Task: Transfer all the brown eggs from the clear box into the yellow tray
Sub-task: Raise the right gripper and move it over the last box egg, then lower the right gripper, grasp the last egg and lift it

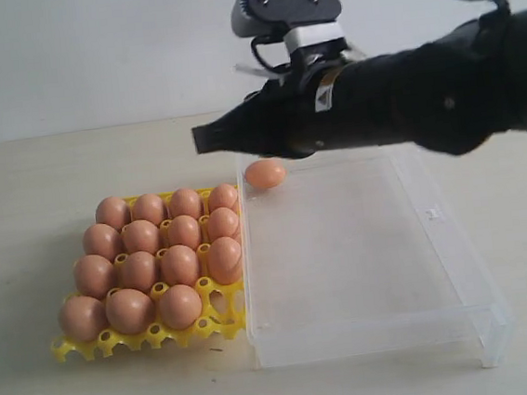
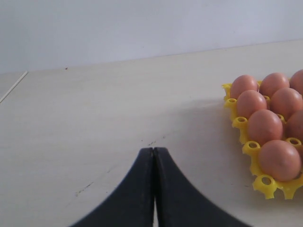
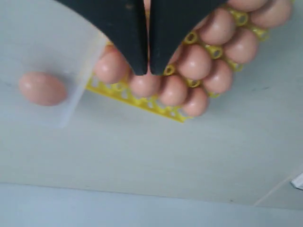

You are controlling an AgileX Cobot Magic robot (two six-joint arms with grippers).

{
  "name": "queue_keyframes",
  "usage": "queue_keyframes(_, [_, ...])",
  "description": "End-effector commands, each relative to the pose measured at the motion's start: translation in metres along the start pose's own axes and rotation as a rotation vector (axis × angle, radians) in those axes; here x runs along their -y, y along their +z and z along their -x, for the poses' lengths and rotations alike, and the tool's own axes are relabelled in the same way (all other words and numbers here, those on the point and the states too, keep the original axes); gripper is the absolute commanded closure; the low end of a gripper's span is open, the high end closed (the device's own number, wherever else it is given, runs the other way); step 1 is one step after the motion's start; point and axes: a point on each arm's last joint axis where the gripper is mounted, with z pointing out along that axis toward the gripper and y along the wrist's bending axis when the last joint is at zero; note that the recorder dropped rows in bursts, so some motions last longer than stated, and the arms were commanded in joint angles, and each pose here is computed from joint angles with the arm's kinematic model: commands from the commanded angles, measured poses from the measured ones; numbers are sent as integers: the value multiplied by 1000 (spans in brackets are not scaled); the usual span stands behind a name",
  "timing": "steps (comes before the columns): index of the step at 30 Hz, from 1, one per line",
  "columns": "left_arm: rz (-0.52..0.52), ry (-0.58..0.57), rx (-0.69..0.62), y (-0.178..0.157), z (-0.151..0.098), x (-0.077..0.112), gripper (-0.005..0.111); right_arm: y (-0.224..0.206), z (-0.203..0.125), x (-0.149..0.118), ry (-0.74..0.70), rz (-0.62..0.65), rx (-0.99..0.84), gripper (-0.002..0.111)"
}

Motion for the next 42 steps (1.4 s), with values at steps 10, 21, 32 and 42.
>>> queue_keyframes(10, [1,-8,20,-1,2,0,107,29,41,80,149,-223,-329,80])
queue_keyframes(21, [1,-8,20,-1,2,0,107,97,17,91,386,-140,-348,53])
queue_keyframes(32, [1,-8,20,-1,2,0,107,140,-17,111,516,-187,-325,53])
queue_keyframes(42, [1,-8,20,-1,2,0,107,159,-13,113,600,-171,-287,53])
